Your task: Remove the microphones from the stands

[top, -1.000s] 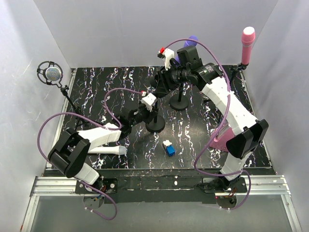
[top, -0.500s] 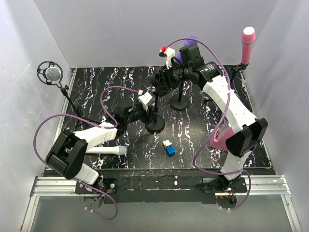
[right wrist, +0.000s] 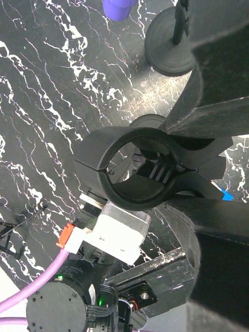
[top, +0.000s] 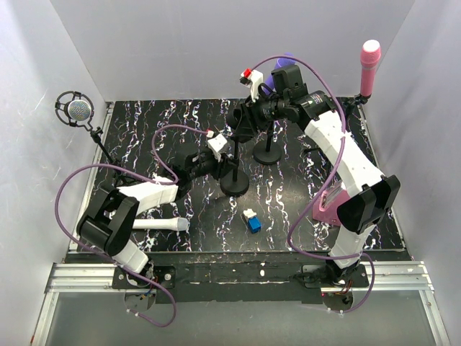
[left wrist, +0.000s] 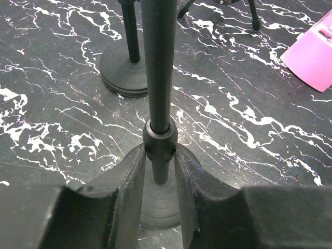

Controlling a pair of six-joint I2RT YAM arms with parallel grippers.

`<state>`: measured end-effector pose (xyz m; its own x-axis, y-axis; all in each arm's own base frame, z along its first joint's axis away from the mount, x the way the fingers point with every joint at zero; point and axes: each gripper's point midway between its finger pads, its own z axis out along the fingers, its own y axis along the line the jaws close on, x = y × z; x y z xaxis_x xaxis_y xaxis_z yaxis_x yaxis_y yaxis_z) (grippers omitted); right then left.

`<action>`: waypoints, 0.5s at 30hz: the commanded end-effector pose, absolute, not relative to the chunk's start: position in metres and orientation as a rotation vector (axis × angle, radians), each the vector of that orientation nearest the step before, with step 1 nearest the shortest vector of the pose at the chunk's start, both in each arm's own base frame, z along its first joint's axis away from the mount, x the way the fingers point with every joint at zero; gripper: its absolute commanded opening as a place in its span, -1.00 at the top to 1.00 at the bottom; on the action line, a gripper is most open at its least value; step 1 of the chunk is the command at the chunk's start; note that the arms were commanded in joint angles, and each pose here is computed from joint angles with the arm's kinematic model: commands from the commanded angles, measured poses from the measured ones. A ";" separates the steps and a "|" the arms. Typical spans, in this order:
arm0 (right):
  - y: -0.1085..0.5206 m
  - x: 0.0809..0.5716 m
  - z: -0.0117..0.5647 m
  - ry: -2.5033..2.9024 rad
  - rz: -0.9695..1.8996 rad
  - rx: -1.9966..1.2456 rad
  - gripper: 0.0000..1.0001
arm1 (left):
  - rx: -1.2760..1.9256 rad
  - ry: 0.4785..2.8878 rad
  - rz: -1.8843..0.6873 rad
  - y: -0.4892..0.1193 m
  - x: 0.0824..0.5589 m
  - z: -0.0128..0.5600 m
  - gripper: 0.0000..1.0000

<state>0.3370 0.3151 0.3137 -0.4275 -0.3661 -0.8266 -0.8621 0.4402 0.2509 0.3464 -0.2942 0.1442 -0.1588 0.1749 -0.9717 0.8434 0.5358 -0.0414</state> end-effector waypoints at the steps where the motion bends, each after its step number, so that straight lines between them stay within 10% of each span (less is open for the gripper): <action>1: 0.324 0.320 0.304 2.031 0.999 -1.065 0.97 | 0.920 1.567 -0.800 -0.309 0.347 0.164 0.32; 5: 0.326 0.320 0.304 2.032 1.006 -1.073 0.97 | 0.930 1.550 -0.805 -0.313 0.349 0.164 0.17; 12: 0.326 0.328 0.303 2.062 0.984 -1.018 0.97 | 0.863 1.612 -0.705 -0.303 0.363 0.153 1.00; 15: 0.326 0.333 0.304 2.126 0.980 -0.905 0.97 | 0.520 1.703 -0.410 -0.268 0.394 0.164 1.00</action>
